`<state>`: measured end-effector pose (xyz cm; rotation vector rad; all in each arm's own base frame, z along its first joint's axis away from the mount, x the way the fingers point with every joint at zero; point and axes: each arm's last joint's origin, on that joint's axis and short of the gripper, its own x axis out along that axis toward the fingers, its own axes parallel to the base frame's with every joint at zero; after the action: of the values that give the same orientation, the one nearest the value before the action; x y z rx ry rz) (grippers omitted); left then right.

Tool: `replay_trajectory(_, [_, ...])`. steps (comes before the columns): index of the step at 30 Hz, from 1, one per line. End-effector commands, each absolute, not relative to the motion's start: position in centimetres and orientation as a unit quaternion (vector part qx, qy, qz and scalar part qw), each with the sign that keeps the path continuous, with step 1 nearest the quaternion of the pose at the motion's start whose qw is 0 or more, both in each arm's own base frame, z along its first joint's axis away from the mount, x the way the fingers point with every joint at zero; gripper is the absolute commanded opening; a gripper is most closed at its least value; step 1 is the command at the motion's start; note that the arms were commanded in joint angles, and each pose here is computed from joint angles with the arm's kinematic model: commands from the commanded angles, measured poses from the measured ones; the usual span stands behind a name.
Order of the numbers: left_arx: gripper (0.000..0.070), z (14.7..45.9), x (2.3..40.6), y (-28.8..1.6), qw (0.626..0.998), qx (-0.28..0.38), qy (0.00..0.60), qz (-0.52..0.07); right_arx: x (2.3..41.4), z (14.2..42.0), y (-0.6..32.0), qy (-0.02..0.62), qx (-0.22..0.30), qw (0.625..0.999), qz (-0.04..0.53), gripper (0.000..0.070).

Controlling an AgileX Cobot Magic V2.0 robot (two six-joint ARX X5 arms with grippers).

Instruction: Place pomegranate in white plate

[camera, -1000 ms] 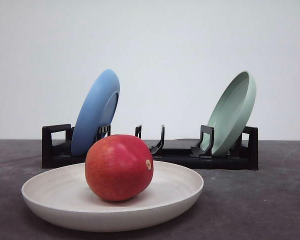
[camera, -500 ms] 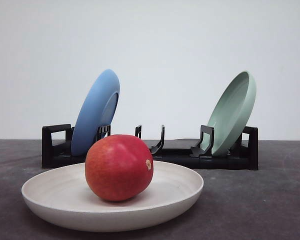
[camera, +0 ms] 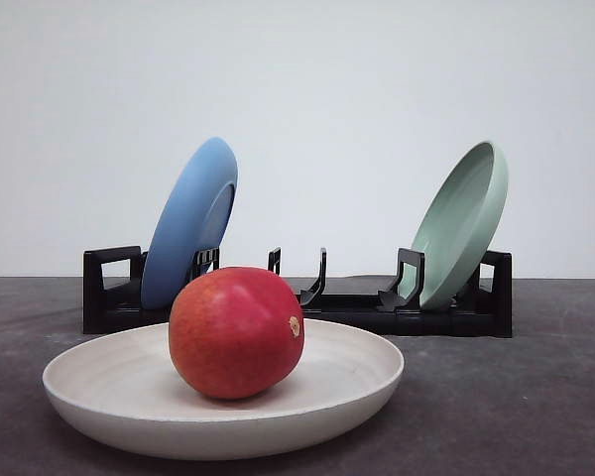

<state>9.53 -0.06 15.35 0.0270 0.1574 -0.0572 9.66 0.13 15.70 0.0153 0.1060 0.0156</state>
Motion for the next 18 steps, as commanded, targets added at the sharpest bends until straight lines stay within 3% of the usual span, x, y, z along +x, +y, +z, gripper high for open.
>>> replay_trajectory(1, [0.0017, 15.16, 9.59, -0.06, 0.997, 0.018, 0.076, -0.028, 9.68, 15.69, 0.12, 0.049, 0.013, 0.999, 0.006, 0.0017])
replay_trajectory(18, [0.0017, 15.16, 9.59, -0.06, 0.997, 0.019, 0.076, -0.028, 9.68, 15.69, 0.12, 0.049, 0.013, 0.999, 0.006, 0.0017])
